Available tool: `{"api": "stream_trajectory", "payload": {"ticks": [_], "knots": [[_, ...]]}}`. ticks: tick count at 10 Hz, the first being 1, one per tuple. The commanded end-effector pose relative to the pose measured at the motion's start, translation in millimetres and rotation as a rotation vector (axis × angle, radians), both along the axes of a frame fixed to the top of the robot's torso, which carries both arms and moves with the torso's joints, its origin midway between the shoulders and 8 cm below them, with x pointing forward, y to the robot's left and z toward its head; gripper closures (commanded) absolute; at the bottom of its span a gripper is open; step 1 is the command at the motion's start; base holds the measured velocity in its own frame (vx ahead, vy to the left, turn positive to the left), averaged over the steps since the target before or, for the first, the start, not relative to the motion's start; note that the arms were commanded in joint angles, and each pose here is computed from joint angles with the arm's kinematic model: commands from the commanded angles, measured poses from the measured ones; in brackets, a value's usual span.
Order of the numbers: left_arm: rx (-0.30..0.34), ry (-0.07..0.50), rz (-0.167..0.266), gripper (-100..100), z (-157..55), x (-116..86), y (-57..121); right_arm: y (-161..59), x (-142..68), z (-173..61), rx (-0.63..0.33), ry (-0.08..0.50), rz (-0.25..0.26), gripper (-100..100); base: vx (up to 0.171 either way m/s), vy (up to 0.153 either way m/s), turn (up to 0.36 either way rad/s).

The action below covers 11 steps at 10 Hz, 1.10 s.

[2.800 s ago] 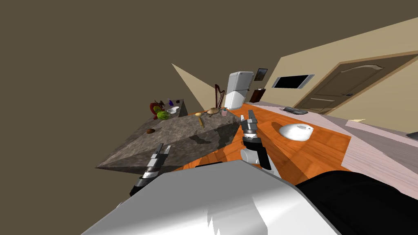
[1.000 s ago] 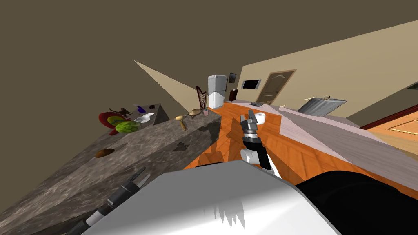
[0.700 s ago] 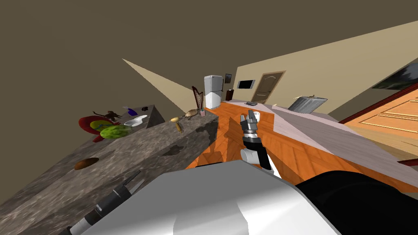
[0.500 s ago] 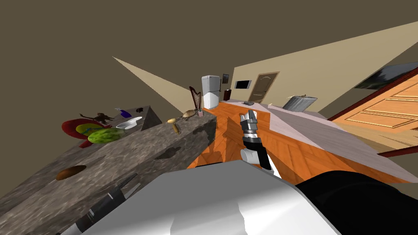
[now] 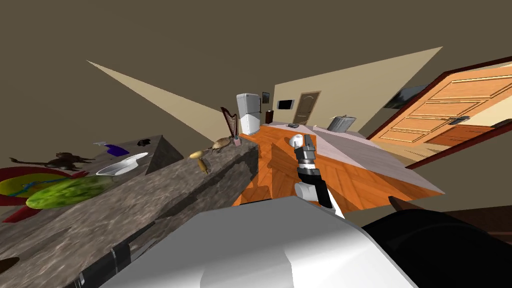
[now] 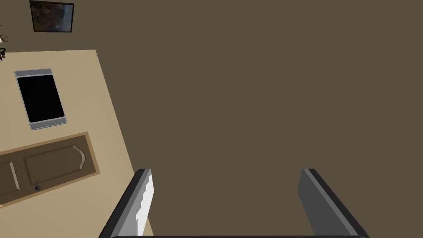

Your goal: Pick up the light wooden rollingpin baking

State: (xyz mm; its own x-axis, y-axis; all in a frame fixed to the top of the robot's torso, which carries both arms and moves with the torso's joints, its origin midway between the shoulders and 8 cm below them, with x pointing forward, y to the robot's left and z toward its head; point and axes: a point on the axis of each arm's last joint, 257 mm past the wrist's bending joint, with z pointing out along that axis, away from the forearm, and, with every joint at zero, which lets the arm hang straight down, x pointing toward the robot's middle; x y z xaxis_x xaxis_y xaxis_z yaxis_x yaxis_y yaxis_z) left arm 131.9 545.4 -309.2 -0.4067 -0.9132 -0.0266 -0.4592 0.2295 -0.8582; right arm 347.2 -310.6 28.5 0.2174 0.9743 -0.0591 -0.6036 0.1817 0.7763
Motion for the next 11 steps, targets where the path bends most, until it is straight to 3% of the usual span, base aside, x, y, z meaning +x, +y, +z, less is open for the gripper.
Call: {"api": "stream_trajectory", "payload": {"ticks": [1,6,8,11], "knots": [[0.009,0.036,0.01,-100,1.6,-5.6,13.5,0.0,0.0,0.0,0.0,0.0,0.0,0,0.105,-0.026,-0.102],[0.033,0.155,0.018,-100,7.0,-27.1,46.4,-0.1,-0.1,0.0,0.0,0.0,0.0,0,0.099,-0.008,-0.208],[0.047,0.2,0.04,-100,7.6,-38.7,61.4,-0.1,-0.1,0.0,0.0,0.0,0.0,0,0.097,-0.007,-0.19],[0.067,0.302,0.075,-100,8.0,-63.2,86.4,-0.1,-0.1,-0.1,0.0,0.0,0.0,0,0.204,0.038,-0.406]]}}
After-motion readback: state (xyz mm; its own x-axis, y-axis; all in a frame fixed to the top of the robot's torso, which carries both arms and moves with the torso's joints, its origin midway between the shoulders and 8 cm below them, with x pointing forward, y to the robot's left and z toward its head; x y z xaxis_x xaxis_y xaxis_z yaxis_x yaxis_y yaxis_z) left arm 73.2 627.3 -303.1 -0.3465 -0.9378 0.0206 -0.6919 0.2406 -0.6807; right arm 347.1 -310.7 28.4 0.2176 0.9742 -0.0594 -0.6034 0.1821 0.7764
